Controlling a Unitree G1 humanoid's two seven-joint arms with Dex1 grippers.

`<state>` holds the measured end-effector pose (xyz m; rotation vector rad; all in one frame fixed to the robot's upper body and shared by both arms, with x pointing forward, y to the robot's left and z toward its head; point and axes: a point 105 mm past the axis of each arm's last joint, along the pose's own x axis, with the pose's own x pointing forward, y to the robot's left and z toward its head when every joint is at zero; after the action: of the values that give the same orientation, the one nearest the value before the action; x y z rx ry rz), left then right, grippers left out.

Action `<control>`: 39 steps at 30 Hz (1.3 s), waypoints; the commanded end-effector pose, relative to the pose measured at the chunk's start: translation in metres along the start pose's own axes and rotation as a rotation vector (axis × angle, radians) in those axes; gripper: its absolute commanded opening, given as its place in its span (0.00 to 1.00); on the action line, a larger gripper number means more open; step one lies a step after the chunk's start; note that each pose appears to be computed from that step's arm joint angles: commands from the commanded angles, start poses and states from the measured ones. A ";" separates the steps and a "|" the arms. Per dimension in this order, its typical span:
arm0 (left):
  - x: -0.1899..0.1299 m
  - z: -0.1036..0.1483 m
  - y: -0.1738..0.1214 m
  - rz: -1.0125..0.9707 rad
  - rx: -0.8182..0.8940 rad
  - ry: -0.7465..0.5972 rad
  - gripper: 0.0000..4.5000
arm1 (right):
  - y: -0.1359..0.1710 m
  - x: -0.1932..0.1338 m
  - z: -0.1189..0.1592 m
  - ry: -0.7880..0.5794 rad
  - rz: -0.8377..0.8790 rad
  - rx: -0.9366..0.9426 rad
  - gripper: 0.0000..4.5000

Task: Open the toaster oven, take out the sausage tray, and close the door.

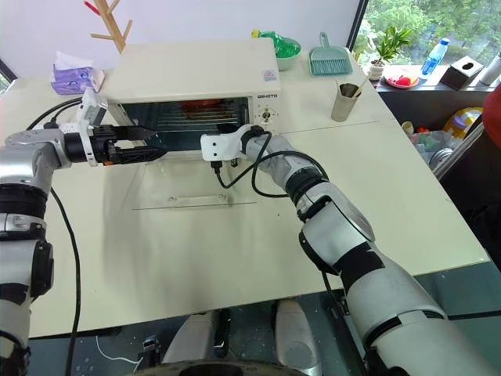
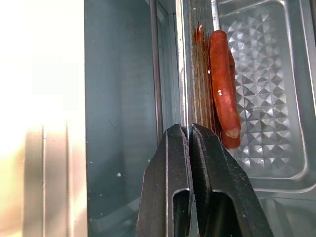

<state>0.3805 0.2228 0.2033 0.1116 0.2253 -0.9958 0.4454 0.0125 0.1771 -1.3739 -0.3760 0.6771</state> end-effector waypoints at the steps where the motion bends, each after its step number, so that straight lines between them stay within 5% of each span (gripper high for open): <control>1: -0.012 0.029 0.003 0.035 0.068 -0.079 1.00 | -0.028 -0.001 0.017 -0.069 -0.095 0.014 0.00; 35: 0.002 0.023 0.002 0.004 0.072 -0.058 1.00 | -0.018 -0.036 0.011 -0.070 -0.085 0.028 0.00; 39: 0.001 0.024 0.002 0.006 0.072 -0.061 1.00 | -0.015 -0.032 0.006 -0.046 -0.068 0.020 0.32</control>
<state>0.3853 0.2163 0.2048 0.1157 0.2025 -1.0101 0.4183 -0.0057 0.1750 -1.3359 -0.3927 0.6995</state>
